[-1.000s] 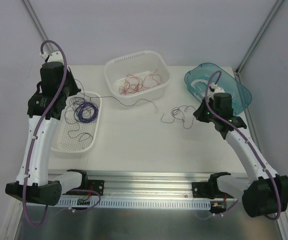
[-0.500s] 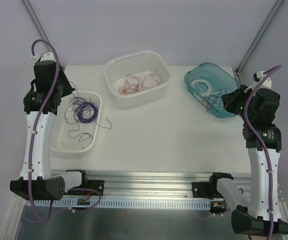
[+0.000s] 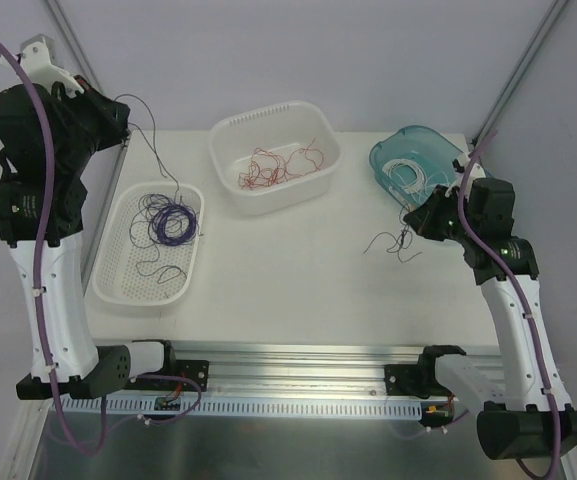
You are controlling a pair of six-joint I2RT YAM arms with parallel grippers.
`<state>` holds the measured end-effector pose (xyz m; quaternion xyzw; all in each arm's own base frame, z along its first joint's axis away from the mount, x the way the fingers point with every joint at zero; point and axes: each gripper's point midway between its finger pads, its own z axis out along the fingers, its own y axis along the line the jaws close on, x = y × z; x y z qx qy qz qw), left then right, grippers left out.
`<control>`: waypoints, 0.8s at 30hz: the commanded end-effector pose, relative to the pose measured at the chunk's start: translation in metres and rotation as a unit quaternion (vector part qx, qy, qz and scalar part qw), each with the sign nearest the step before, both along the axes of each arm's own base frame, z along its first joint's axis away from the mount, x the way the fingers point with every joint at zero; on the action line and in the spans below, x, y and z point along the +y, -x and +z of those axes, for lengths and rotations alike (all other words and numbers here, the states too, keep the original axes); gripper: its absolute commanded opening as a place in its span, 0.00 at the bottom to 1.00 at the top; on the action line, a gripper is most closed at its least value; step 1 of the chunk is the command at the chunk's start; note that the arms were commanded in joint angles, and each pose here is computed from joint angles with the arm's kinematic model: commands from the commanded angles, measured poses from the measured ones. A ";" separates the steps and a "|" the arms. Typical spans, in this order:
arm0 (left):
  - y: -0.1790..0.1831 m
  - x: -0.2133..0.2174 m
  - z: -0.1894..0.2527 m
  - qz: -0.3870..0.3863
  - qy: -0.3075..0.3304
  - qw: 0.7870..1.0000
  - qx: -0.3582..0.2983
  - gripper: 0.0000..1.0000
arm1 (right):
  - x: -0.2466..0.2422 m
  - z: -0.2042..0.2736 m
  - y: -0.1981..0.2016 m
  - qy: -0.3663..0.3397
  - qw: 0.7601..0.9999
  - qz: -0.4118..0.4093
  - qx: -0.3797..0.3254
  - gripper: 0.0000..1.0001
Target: Untangle the cables
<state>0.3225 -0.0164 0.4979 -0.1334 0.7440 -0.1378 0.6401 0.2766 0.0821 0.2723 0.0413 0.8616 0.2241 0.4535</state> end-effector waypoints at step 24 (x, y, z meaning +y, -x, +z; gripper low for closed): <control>-0.019 0.070 -0.060 0.154 -0.065 0.983 0.068 0.00 | 0.045 -0.017 0.007 -0.010 0.994 0.110 0.018 0.01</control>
